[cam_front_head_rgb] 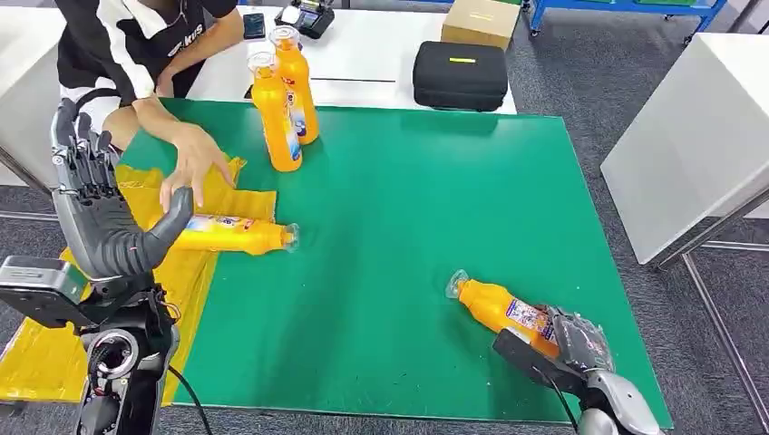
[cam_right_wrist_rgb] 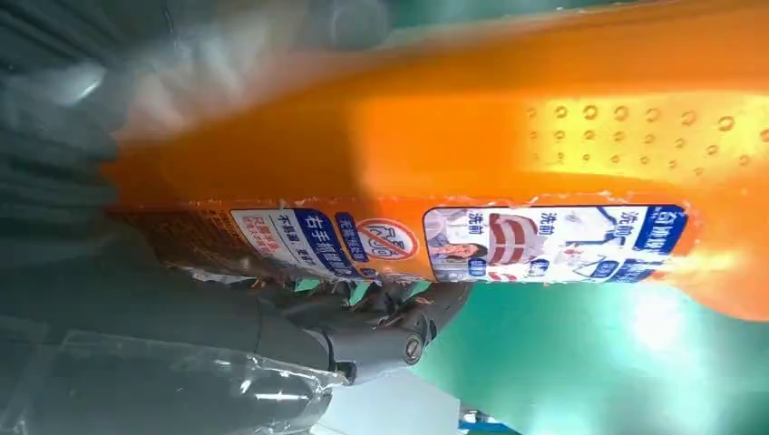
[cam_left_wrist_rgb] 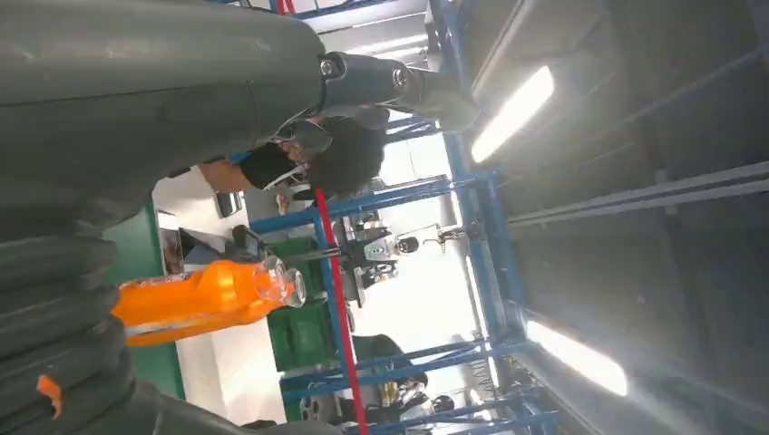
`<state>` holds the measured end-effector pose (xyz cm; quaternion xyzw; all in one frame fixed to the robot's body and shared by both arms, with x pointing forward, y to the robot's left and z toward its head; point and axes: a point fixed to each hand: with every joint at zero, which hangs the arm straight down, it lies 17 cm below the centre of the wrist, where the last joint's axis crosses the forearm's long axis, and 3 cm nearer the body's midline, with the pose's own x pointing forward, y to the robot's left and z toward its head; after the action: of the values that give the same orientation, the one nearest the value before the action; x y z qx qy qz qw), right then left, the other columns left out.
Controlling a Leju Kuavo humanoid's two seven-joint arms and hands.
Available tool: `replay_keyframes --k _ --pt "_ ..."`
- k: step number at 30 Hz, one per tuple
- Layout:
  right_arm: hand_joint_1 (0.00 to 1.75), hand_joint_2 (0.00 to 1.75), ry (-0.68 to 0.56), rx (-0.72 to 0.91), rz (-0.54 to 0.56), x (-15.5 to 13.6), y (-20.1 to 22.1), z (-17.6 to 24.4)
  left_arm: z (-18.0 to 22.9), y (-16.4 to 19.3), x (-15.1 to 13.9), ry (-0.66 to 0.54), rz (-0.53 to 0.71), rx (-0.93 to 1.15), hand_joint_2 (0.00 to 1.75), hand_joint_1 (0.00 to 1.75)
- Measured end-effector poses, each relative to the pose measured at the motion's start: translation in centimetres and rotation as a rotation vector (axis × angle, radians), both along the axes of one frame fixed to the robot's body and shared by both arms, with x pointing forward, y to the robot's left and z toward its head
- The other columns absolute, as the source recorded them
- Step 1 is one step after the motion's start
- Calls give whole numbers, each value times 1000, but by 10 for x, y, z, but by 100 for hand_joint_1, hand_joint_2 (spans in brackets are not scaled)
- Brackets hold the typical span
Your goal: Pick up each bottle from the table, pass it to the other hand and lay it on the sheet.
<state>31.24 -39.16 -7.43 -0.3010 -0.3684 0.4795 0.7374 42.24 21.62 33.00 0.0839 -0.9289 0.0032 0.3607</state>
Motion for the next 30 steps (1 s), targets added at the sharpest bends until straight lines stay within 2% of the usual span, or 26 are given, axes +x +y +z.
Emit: replay_keyframes --k 11,19,24,26,30 --pt "175 175 -118 4 4 13 6 14 -4 0 0 13 5 9 175 0" --pt "175 175 -580 89 -6 57 29 114 -12 -12 0 51 -67 11 175 0" --pt "175 175 -904 134 -116 65 22 187 -16 -33 4 102 -170 -2 175 0" --pt "175 175 -981 175 -152 65 22 204 -17 -43 5 119 -207 -1 175 0" --pt "175 175 -1022 202 -167 66 26 216 -17 -53 6 124 -235 3 175 0"
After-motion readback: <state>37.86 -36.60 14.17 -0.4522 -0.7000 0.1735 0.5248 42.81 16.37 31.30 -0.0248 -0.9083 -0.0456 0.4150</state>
